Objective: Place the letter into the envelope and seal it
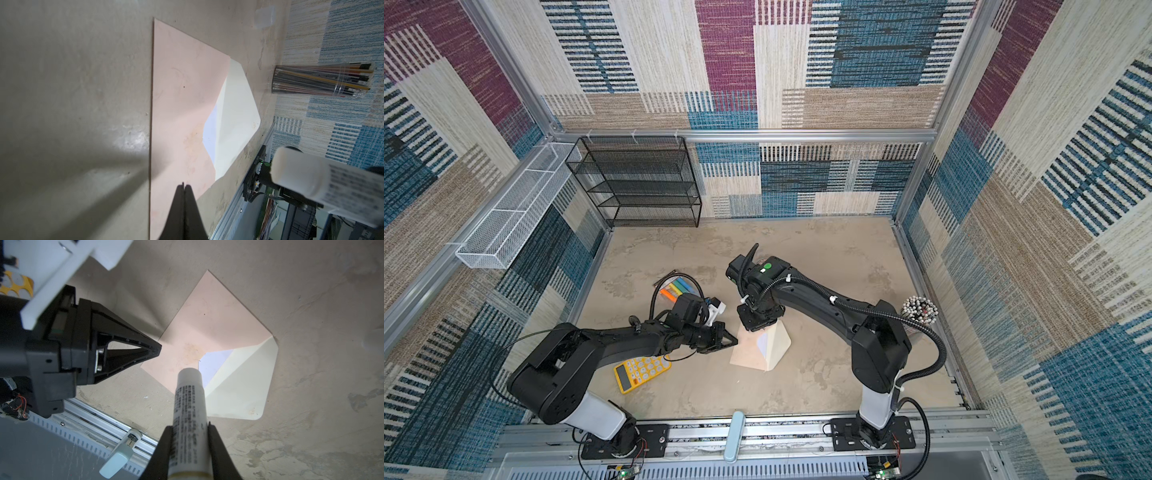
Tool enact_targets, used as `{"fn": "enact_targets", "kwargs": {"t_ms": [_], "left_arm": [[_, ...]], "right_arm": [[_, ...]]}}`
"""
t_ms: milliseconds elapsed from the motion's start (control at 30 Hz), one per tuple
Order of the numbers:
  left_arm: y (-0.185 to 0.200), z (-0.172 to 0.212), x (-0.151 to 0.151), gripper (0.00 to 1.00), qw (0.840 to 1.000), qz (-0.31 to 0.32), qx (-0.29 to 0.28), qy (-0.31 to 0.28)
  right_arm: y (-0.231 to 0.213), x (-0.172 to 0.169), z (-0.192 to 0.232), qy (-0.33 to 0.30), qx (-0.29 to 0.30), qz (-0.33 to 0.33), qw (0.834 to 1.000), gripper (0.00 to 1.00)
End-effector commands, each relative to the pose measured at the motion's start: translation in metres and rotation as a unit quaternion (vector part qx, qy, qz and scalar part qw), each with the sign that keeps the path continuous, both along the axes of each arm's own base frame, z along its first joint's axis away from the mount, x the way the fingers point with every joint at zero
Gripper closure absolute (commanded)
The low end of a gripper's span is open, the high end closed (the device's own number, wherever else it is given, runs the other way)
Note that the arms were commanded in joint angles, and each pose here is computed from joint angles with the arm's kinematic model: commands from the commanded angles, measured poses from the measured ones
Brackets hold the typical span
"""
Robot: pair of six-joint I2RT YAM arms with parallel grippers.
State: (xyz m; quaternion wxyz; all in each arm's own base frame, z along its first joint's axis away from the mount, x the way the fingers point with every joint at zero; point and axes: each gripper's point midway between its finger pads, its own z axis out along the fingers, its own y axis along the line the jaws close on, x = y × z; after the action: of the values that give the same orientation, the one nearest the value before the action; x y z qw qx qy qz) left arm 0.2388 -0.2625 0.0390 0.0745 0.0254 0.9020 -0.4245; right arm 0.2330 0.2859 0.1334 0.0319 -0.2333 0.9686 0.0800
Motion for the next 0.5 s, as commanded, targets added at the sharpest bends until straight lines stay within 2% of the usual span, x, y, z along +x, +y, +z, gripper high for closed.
{"fn": "enact_targets", "kwargs": {"t_ms": [0, 200, 467], "left_arm": [[-0.01, 0.003, 0.004, 1.0, 1.0, -0.006, -0.028, -0.003], [-0.015, -0.003, 0.002, 1.0, 0.999, -0.012, -0.038, 0.002], [-0.012, -0.018, 0.0, 1.0, 1.0, -0.012, -0.018, 0.014]], "right_arm": [[-0.002, 0.0, -0.004, 0.007, -0.013, -0.009, 1.0, 1.0], [0.002, 0.005, -0.007, 0.005, -0.019, -0.007, 1.0, 1.0], [0.008, 0.01, -0.015, 0.01, -0.032, -0.002, 0.999, 1.0]]}}
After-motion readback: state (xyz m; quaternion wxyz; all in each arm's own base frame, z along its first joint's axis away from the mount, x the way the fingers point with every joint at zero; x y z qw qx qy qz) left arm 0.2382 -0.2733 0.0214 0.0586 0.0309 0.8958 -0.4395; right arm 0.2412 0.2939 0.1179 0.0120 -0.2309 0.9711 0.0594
